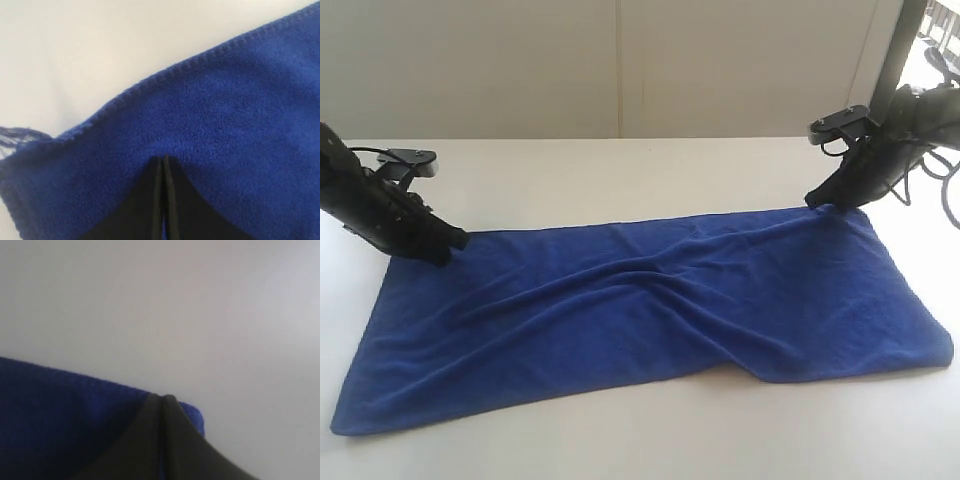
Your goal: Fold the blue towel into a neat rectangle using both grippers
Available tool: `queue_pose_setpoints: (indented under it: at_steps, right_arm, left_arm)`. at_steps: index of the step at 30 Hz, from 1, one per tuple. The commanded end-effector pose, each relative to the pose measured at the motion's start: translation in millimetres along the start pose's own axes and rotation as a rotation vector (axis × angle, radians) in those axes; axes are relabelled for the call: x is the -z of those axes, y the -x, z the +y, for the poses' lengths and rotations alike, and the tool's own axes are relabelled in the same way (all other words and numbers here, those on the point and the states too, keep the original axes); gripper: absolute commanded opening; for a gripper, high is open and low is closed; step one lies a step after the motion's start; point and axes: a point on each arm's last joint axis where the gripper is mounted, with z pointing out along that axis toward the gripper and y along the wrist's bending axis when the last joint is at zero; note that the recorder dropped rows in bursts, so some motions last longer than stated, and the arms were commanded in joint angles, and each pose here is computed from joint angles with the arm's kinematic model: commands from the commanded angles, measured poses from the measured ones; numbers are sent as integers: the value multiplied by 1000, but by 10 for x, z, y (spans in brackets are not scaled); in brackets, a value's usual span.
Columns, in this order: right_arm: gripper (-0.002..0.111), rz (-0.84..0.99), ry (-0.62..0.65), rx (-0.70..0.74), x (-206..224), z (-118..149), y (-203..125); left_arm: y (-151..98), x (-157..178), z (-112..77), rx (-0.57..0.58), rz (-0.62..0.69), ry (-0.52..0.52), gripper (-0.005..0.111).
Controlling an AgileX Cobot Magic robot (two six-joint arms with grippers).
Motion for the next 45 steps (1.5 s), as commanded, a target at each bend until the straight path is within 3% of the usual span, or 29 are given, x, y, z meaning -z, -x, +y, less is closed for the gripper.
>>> queue_pose_setpoints:
  at_steps: [1, 9, 17, 25, 28, 33, 35, 39, 45]
  right_arm:
    - [0, 36, -24, 26, -144, -35, -97]
    - [0, 34, -131, 97, -148, -132, -94]
    - [0, 11, -142, 97, -134, -142, -68]
    - [0, -89, -197, 83, 503, -245, 206]
    - [0, -25, -176, 72, 741, -241, 196]
    - [0, 217, -15, 30, 950, -113, -78]
    - [0, 245, 123, 24, 1037, 65, -206]
    - [0, 264, 215, -18, 1221, 262, -423]
    - [0, 327, 235, -35, 1320, 499, -905]
  left_arm:
    - [-32, -71, 14, -56, 11, 10, 0]
    - [3, -69, 62, -93, -25, 64, 0]
    - [20, -64, 86, -120, -37, 90, 0]
    - [417, 347, 27, -126, -167, 89, 0]
    - [495, 549, -51, -141, -164, 47, 0]
    - [284, 814, -244, -218, 77, -110, 0]
    - [145, 841, -293, -213, 140, -146, 0]
    - [-55, 899, -345, -216, 151, -141, 0]
    - [-264, 968, -409, -174, 106, -119, 0]
